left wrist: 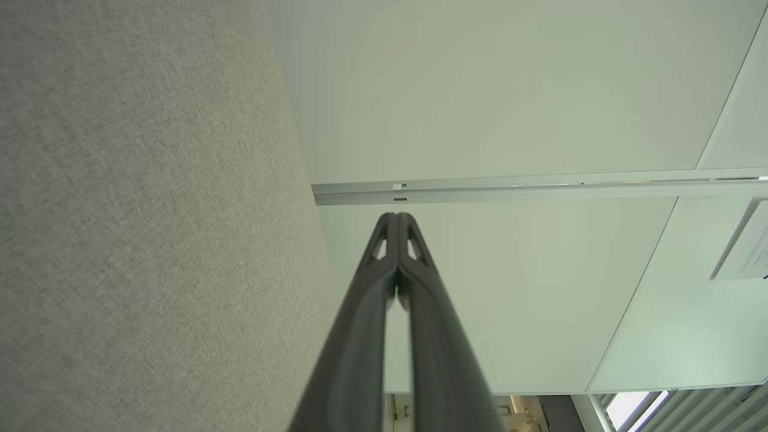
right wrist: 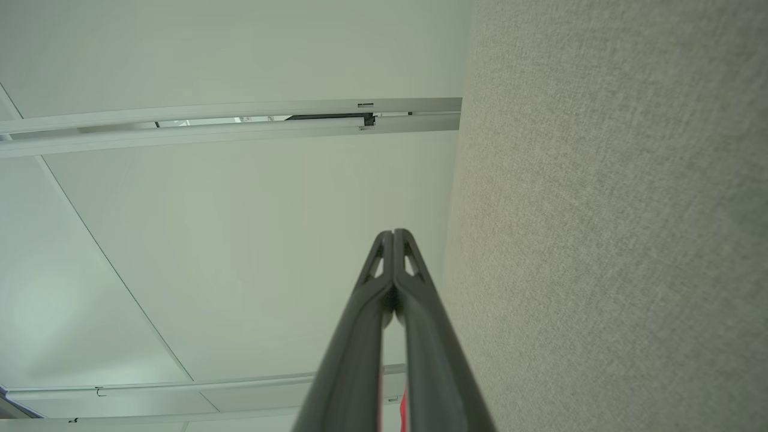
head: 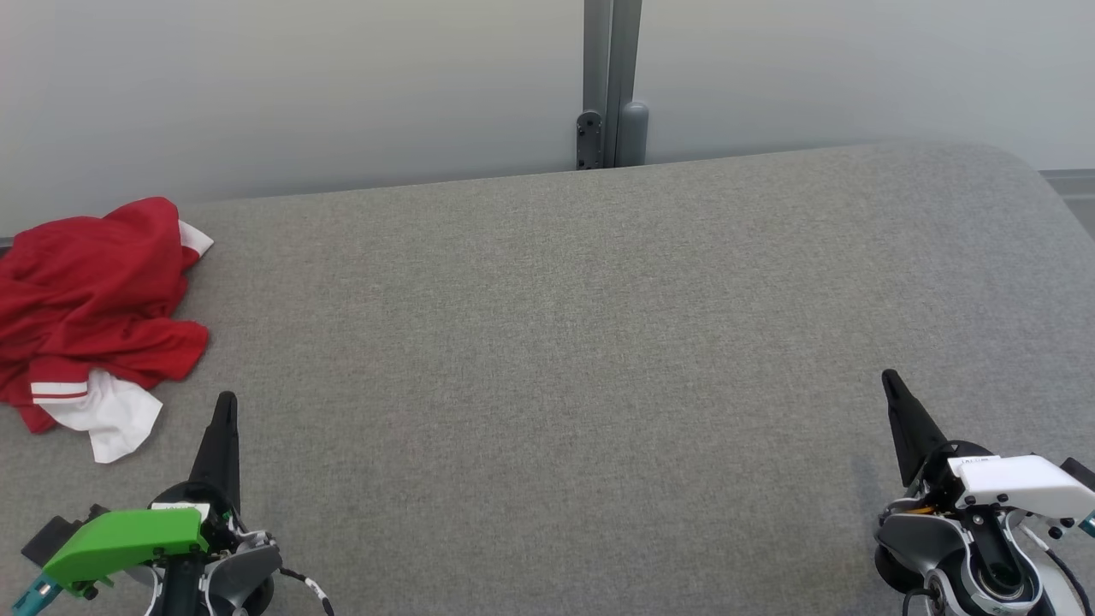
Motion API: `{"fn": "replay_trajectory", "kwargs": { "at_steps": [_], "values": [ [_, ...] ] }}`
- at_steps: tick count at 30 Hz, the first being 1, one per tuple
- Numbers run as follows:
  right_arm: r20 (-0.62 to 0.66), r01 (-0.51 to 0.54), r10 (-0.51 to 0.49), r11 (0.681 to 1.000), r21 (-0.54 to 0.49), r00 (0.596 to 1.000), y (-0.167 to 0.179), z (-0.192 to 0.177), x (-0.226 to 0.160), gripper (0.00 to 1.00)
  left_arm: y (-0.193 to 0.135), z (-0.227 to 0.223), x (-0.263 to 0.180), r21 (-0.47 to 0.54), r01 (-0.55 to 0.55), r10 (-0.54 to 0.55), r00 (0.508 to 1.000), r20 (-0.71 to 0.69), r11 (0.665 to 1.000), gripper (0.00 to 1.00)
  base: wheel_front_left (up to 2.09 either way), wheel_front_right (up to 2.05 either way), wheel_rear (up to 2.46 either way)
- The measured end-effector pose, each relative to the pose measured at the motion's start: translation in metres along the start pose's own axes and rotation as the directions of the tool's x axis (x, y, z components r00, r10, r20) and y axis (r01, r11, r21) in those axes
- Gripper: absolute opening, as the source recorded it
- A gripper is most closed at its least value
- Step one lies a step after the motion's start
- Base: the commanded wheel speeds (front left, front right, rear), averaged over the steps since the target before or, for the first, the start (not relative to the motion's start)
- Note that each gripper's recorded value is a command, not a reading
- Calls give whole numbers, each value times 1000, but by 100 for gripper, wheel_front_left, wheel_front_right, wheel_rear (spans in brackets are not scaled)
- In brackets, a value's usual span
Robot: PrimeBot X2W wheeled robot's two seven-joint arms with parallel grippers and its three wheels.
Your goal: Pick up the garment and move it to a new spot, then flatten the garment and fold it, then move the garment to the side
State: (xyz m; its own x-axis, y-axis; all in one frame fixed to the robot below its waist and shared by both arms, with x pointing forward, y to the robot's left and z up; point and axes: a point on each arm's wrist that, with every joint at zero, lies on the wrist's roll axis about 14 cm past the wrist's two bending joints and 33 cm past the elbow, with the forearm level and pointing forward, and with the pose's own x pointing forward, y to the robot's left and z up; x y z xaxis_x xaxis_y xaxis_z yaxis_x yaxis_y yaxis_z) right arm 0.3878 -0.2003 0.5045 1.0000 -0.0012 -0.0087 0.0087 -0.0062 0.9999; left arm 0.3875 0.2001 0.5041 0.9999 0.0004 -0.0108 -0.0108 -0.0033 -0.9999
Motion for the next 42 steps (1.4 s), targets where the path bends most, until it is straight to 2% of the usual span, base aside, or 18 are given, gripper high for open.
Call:
{"fn": "replay_trajectory", "kwargs": {
  "at_steps": [24, 25, 31, 42],
  "values": [
    [0, 1, -1, 1000, 0, 1000, 0, 0, 0, 0, 0, 0, 0, 0, -1, 1, 1000, 0, 1000, 0, 0, 0, 0],
    [1, 10, -10, 1000, 2, 1000, -3, 0, -1, 100, 3, 0, -1, -2, -11, 11, 1000, 0, 1000, 100, 0, 0, 0],
    [3, 98, -98, 995, 20, 995, -33, -4, -15, 100, 36, -4, -16, -15, -106, 106, 994, -2, 994, 100, 0, 0, 0],
    [25, 92, -92, 996, -19, 995, -31, -6, -16, 100, 29, -13, -16, 41, -87, 87, 996, -1, 995, 100, 0, 0, 0]
  ]
}}
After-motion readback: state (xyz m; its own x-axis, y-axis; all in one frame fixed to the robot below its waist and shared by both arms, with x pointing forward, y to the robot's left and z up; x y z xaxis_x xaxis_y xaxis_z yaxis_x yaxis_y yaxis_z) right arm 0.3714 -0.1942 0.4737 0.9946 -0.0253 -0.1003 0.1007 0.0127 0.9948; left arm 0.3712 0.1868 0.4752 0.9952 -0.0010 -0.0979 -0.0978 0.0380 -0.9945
